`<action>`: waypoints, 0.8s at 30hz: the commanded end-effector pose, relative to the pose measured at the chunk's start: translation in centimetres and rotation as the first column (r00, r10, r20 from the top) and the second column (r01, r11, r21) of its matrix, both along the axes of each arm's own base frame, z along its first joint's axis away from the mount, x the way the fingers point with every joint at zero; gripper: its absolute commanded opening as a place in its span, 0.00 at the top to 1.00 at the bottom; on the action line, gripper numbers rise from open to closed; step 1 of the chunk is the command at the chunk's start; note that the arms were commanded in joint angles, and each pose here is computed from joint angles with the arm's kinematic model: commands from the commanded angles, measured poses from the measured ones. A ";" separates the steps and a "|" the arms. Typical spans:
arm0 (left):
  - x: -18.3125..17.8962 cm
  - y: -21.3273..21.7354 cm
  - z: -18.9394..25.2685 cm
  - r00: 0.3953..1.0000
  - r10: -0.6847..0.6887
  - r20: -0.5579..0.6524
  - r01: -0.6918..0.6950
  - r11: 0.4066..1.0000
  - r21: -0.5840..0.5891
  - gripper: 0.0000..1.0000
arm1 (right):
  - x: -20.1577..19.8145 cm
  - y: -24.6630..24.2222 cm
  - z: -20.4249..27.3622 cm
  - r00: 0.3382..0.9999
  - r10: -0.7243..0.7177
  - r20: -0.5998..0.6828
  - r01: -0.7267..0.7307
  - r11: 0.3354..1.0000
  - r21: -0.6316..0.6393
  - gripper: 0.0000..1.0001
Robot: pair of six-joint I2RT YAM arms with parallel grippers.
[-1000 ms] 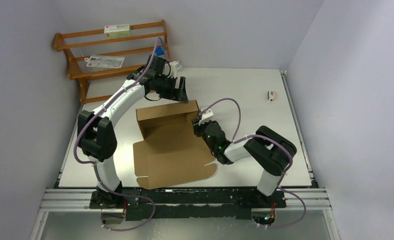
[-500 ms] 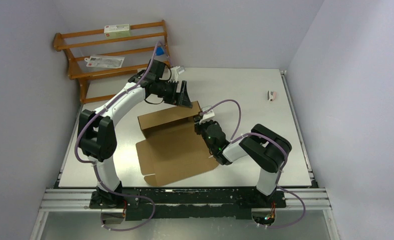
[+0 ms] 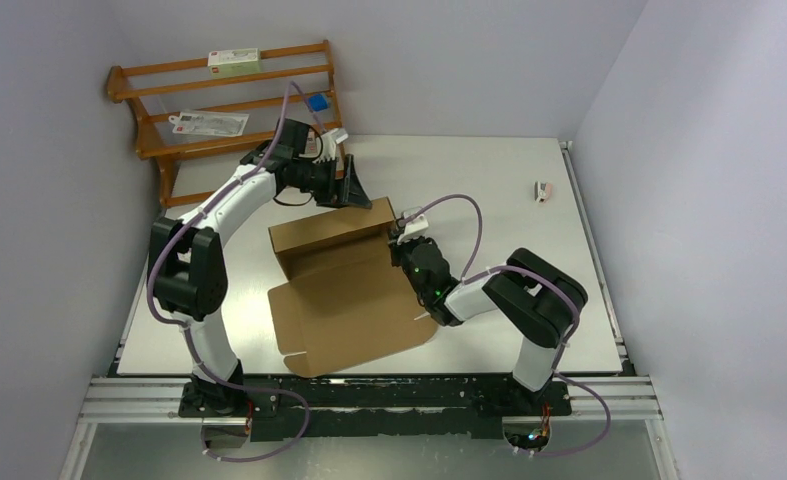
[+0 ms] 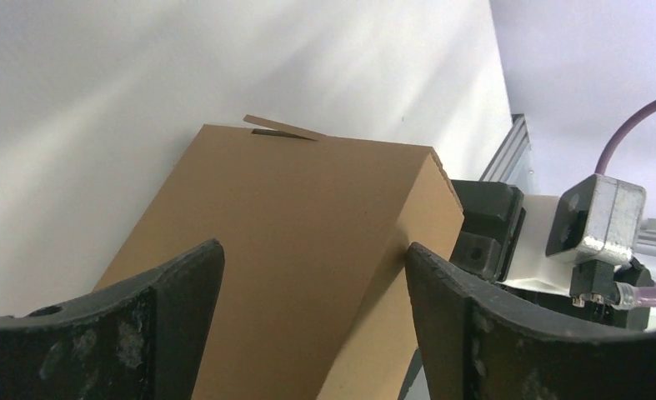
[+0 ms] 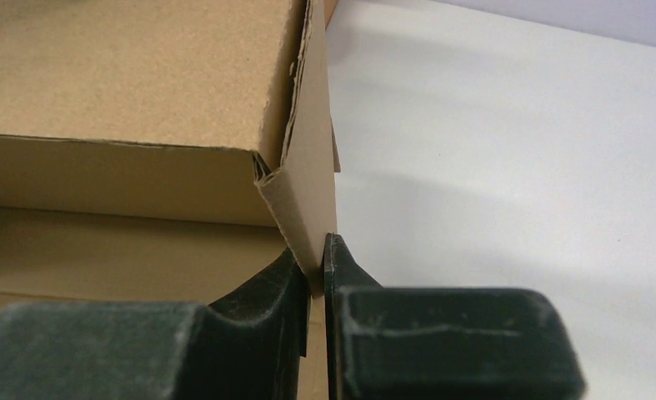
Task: Fold the paper box
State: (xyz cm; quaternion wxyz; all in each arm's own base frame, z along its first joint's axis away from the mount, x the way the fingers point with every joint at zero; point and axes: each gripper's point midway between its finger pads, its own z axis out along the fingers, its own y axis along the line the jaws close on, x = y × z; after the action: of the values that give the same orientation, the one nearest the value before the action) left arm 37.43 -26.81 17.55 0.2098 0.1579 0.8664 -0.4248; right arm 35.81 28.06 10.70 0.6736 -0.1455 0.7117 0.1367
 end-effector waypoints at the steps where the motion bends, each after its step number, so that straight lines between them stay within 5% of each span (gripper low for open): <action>1: -0.3 -0.4 1.2 1.000 -0.022 0.001 0.022 0.996 -0.087 0.16 | 0.7 0.2 3.0 0.999 -0.033 0.022 0.031 0.996 0.081 0.91; 24: -2.2 -2.7 -0.2 0.992 -0.100 -0.080 0.086 0.984 -0.157 0.18 | 2.6 1.6 3.5 0.997 -0.046 0.060 0.040 0.995 0.096 0.71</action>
State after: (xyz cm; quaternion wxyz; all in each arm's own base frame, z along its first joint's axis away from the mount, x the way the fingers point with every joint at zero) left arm 36.62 -28.05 17.57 0.1914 0.1508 0.8424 -0.4806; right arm 37.12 28.79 11.24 0.6690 -0.1219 0.7208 0.1345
